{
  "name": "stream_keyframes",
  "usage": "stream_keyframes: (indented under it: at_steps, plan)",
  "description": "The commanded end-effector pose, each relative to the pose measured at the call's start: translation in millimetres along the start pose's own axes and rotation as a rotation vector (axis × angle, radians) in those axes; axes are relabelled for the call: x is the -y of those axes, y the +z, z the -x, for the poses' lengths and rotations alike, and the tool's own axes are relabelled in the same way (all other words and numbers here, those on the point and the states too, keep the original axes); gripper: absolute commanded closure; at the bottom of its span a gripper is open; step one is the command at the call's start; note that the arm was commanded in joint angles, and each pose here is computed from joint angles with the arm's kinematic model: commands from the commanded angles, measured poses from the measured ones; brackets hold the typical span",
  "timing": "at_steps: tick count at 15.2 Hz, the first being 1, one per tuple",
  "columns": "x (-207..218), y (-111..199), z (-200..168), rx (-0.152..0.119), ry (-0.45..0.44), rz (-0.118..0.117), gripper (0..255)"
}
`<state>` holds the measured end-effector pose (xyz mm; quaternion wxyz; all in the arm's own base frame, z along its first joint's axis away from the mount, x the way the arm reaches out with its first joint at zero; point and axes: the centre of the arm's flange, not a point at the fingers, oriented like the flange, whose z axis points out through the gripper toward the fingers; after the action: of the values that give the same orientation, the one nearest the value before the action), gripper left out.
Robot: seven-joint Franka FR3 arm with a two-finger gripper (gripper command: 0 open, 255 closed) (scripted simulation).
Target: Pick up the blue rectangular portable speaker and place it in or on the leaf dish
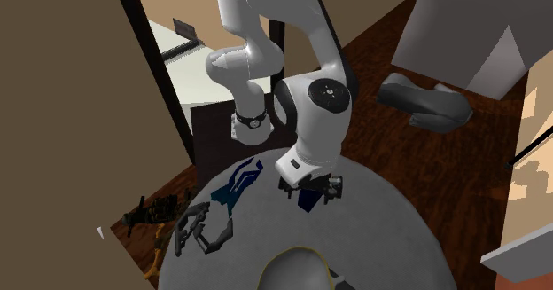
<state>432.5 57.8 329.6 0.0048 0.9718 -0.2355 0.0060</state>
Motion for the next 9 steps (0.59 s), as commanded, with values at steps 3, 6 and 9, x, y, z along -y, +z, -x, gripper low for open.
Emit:
stream_keyframes:
  at_steps: [3,6,9]
  plan:
    - [0.1,0.6,0.0,0.0,0.0,0.0,0]
    - [0.1,0.5,0.0,0.0,0.0,0.0,255]
    - [0.1,0.5,0.0,0.0,0.0,0.0,255]
